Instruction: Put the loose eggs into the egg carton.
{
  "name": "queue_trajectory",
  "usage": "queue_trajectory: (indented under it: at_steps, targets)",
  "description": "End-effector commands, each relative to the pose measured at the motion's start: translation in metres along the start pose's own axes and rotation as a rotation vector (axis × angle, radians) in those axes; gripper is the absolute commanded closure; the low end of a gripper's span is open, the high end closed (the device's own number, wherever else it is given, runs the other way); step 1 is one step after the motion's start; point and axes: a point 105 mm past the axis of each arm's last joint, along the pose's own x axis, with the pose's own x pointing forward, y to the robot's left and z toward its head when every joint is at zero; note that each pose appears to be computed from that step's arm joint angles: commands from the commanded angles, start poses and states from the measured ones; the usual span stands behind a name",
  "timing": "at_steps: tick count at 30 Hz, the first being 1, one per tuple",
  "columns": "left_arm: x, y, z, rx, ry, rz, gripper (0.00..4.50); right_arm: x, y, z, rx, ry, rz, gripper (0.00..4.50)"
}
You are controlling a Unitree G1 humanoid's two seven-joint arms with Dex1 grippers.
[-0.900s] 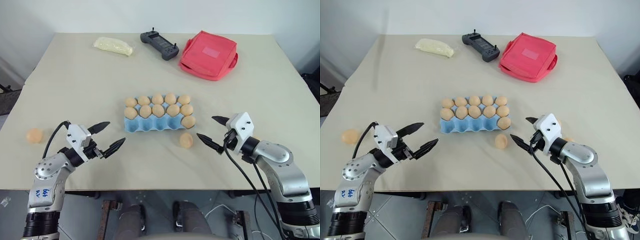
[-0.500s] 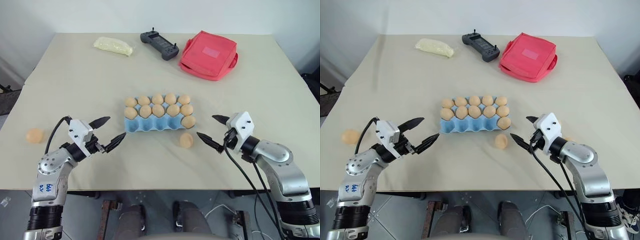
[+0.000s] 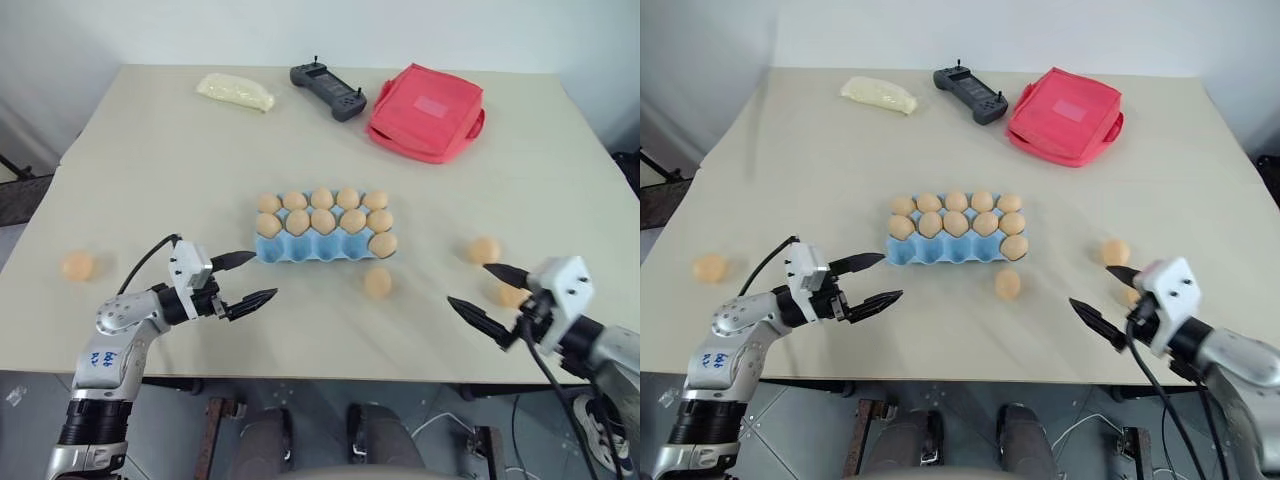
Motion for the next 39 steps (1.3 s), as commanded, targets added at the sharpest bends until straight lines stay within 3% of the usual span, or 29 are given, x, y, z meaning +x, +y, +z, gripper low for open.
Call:
queue_trajectory:
  at_steps: [1,6,10,22,35,39]
  targets:
    - [0.006,-0.001,0.007,0.007,-0.032,-0.050,0.06,-0.024,-0.002,0.003,-0.022,0.031,-0.033,0.00]
    - [0.011,-0.004,0.008,0.001,-0.041,-0.088,0.06,-0.038,-0.002,-0.003,-0.001,0.075,-0.056,0.00]
    - [0.012,-0.007,0.009,0.000,-0.052,-0.094,0.06,-0.031,0.003,0.000,0.002,0.060,-0.038,0.00]
    - [-0.002,-0.026,0.006,-0.017,-0.047,-0.047,0.06,0.050,0.022,0.035,-0.055,-0.058,0.132,0.00]
    - [-0.006,-0.033,0.011,-0.011,-0.053,0.015,0.06,0.067,0.000,0.032,-0.064,-0.077,0.126,0.00]
    - [-0.005,-0.033,0.011,-0.011,-0.053,0.018,0.06,0.055,-0.019,0.029,-0.060,-0.074,0.048,0.00]
